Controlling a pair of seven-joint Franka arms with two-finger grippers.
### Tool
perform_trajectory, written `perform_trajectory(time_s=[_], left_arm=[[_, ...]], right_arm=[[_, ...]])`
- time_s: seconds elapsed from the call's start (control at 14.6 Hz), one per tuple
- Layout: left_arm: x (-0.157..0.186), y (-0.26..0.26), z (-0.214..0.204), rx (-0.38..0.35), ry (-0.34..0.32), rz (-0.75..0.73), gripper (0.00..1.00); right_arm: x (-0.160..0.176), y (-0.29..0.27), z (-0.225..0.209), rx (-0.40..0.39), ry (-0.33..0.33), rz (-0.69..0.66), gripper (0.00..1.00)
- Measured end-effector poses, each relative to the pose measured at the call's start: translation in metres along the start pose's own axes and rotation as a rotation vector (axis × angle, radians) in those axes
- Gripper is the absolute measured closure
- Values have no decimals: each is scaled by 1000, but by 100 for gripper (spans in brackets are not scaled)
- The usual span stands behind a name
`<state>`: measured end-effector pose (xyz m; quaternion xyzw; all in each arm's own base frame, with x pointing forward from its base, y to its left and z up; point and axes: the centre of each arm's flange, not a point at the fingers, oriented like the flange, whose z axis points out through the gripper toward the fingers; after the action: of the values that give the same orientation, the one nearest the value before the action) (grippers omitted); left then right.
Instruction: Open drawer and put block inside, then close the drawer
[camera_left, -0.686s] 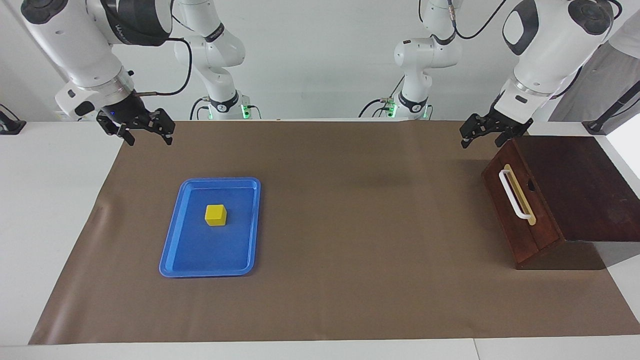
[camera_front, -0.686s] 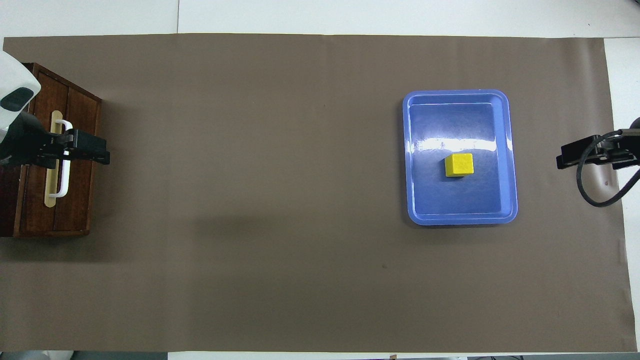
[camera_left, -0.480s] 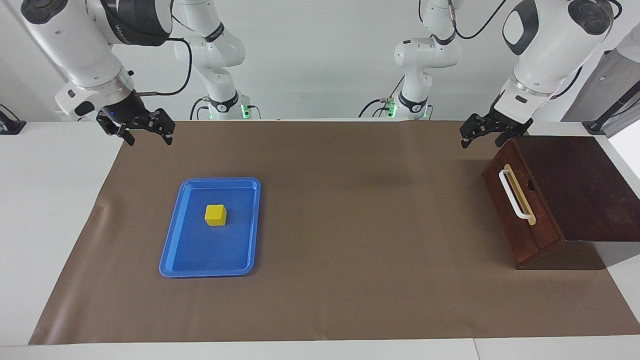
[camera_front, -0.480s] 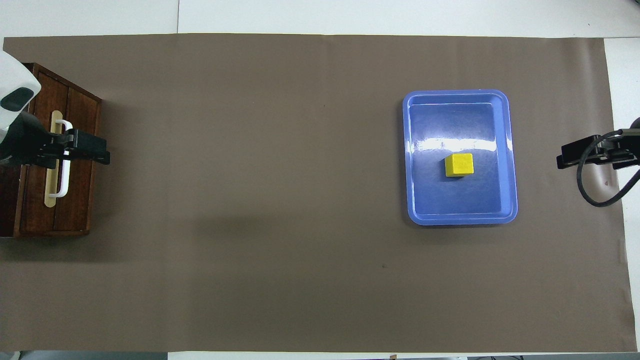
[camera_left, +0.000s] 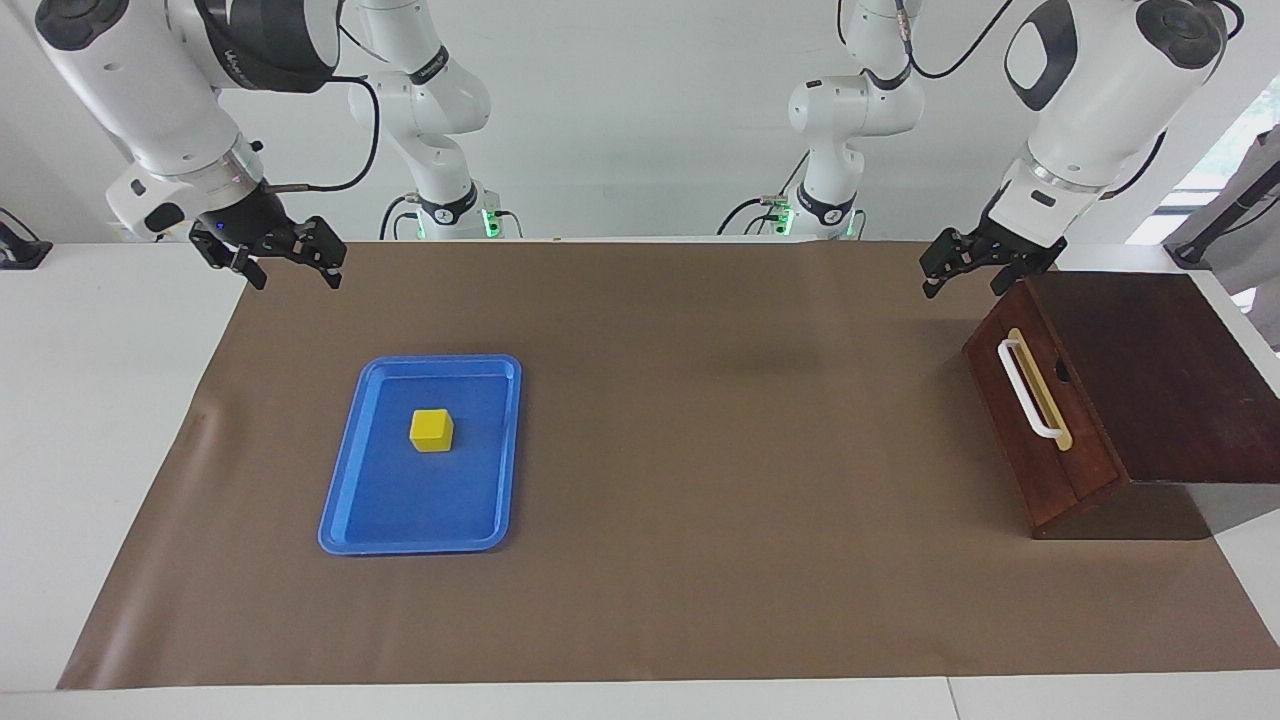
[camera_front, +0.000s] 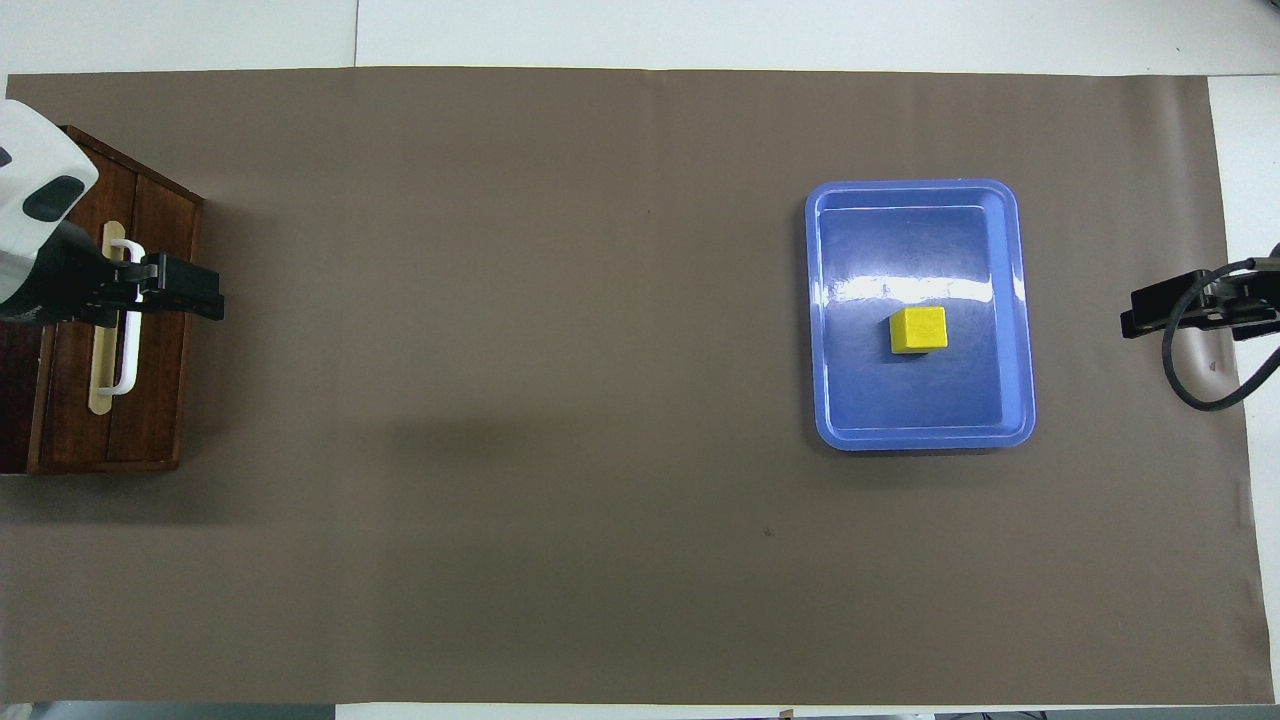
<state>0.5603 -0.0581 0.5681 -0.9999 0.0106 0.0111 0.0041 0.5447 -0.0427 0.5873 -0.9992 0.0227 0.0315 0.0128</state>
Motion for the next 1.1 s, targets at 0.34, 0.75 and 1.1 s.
perform_trajectory(time_s=[0.34,0.75,1.1], left_arm=[[24,-4,64,165,36,64,0],[56,-16,112,316,120,198,0],[64,-39,123,324,143,211,0]], right_arm=[[7,4,9,-2,77,18,0],[30,-1,29,96,96,485,0],[61,-16,58,233,-17,997,0]])
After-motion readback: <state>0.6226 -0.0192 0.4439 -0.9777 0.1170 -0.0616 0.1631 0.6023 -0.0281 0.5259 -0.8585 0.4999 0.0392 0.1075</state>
